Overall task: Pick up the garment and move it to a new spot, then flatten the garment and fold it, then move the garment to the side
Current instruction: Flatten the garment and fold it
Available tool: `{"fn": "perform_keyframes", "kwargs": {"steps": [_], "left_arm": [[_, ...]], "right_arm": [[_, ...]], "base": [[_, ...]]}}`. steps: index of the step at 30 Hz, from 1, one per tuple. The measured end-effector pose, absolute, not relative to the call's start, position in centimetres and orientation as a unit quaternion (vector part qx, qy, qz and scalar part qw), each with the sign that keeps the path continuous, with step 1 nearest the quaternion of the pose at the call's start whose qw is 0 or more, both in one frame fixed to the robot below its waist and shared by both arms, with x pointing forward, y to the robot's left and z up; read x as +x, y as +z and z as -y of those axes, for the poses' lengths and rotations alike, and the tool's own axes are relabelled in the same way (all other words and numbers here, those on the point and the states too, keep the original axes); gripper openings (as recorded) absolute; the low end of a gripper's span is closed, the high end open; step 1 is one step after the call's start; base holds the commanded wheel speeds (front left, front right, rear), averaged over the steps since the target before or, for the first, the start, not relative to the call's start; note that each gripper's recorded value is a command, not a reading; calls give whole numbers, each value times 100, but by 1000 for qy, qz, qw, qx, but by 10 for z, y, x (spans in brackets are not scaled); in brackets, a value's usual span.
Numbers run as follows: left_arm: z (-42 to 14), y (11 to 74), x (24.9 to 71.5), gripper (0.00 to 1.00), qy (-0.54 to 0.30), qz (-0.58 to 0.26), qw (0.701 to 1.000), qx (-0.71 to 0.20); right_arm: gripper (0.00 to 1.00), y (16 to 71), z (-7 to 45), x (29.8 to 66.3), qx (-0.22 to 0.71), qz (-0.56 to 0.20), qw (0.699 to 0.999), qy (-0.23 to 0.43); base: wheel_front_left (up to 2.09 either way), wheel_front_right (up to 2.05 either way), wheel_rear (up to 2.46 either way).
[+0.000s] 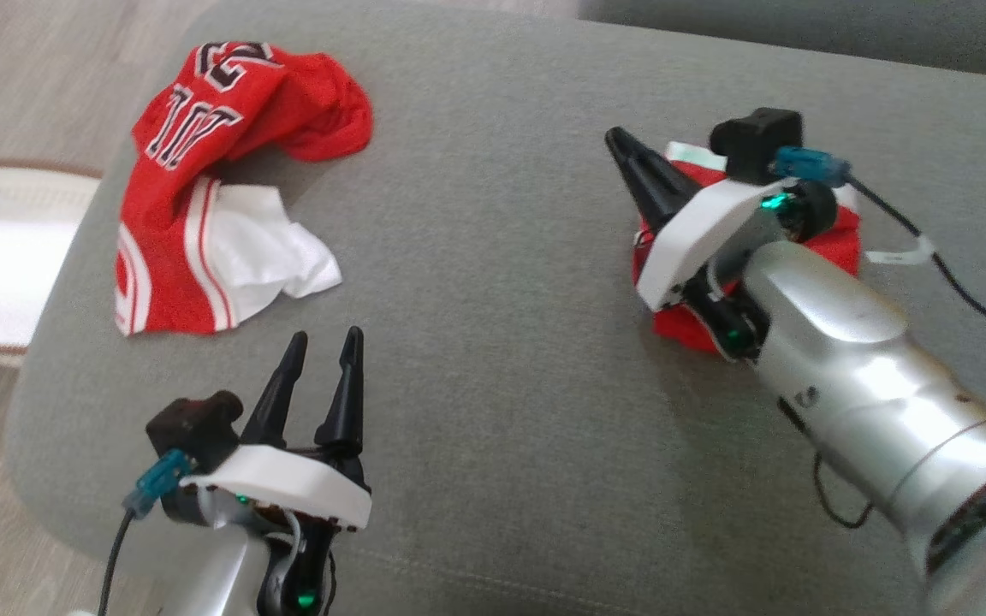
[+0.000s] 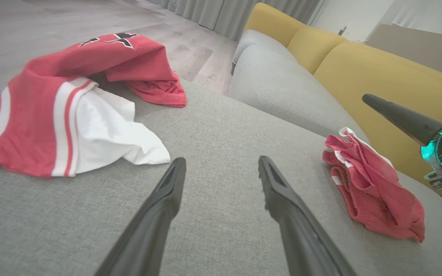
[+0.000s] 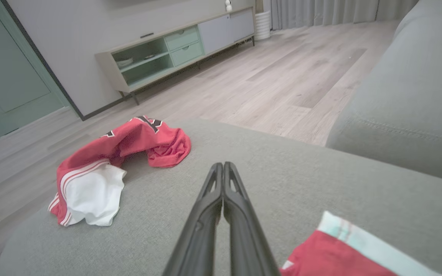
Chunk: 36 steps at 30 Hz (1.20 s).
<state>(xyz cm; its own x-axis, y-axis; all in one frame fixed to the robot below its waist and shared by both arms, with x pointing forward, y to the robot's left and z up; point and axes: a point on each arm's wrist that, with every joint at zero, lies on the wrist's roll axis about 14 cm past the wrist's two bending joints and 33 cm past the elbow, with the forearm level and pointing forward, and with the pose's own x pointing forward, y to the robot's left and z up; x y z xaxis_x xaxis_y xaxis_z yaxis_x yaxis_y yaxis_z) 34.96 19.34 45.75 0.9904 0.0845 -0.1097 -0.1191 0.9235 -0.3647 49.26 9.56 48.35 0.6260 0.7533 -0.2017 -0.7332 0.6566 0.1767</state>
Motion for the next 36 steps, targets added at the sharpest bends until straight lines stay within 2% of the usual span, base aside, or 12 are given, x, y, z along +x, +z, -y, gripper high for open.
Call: {"fn": "perform_keyframes", "kwargs": {"steps": [4, 11, 16, 20, 26, 31, 36], "left_arm": [[-181, 462, 355, 100, 31, -41, 981, -189], [-163, 472, 364, 100, -1, -28, 981, -190], [-165, 471, 364, 100, 0, -29, 981, -192], [-172, 468, 360, 100, 11, -31, 981, -191], [-182, 462, 353, 100, 30, -39, 980, -190], [-189, 462, 351, 100, 41, -37, 980, -190], [-190, 464, 351, 100, 43, -34, 981, -189]], "right_arm": [[0, 496, -52, 509, 25, -103, 921, 376], [0, 517, 52, 542, 11, -73, 961, 266], [0, 508, 86, 550, -1, -68, 971, 228], [0, 471, 79, 534, 14, -102, 969, 226], [0, 398, 35, 481, 29, -194, 945, 262], [0, 393, 3, 465, 44, -204, 934, 291], [0, 394, -45, 428, 62, -207, 910, 353]], "base": [[0, 0, 0], [0, 0, 0], [0, 0, 0], [0, 0, 0], [0, 0, 0], [0, 0, 0], [0, 0, 0]]}}
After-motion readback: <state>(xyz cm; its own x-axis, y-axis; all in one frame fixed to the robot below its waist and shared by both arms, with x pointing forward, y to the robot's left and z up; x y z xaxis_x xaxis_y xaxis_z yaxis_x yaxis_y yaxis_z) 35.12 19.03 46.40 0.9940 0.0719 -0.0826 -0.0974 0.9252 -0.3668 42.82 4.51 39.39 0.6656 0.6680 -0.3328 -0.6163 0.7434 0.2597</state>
